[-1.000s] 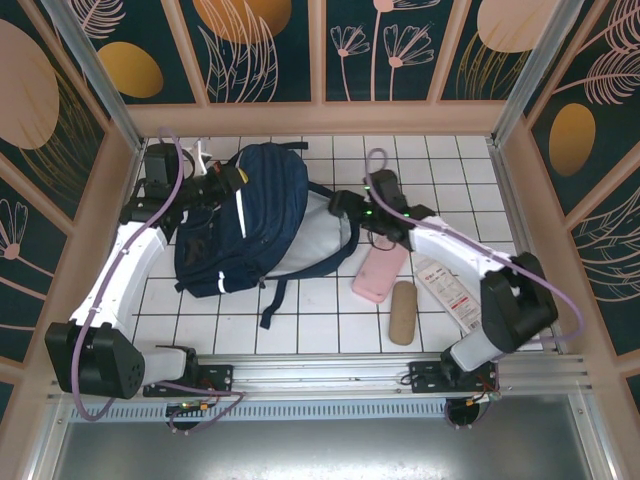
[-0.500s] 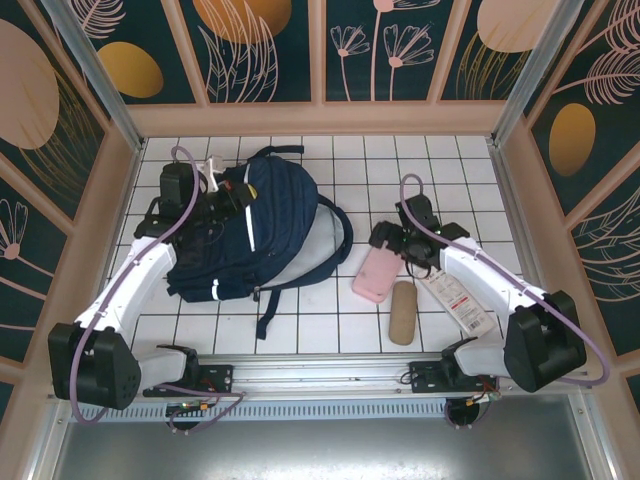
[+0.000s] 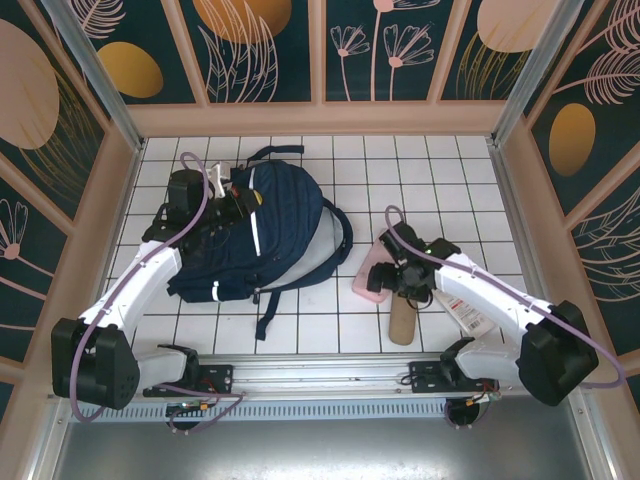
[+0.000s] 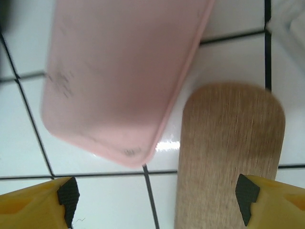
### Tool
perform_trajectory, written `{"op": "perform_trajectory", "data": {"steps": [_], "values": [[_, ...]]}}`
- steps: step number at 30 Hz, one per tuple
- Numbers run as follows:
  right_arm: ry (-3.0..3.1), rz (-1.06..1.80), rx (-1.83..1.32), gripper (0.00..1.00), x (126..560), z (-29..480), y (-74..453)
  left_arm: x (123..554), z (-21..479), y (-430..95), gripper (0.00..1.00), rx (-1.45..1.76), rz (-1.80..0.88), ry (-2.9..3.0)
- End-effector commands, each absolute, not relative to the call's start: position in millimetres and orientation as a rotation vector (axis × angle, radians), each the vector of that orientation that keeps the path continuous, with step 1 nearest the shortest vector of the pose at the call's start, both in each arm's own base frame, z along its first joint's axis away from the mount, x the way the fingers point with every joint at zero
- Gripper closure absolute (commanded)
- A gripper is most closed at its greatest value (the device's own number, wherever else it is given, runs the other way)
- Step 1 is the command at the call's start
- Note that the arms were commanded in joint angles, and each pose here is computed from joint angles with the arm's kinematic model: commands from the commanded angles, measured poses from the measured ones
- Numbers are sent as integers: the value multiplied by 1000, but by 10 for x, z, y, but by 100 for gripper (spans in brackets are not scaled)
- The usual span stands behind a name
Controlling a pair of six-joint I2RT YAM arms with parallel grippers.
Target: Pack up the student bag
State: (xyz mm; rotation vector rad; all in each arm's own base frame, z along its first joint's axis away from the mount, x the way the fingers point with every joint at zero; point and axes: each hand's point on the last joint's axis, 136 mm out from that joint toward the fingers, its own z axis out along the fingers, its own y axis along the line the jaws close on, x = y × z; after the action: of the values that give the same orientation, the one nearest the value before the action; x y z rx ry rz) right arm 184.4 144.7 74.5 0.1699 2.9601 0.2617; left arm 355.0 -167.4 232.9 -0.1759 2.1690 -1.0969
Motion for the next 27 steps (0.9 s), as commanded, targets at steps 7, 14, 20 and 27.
{"op": "perform_trajectory", "data": {"steps": [7, 14, 20, 27], "values": [[2983, 44, 242, 11, 1571, 734, 1087, 3543, 2376, -1622, 100, -143, -1047, 2137], [3024, 111, 270, 11, 1430, 527, 1109, 3557, 2369, -1631, 100, -132, -1045, 2143], [3022, 111, 307, 11, 1445, 429, 1124, 3542, 2389, -1619, 100, -129, -1037, 2135], [3048, 149, 318, 12, 1455, 272, 1243, 3531, 2436, -1621, 100, -121, -1041, 2122]]}}
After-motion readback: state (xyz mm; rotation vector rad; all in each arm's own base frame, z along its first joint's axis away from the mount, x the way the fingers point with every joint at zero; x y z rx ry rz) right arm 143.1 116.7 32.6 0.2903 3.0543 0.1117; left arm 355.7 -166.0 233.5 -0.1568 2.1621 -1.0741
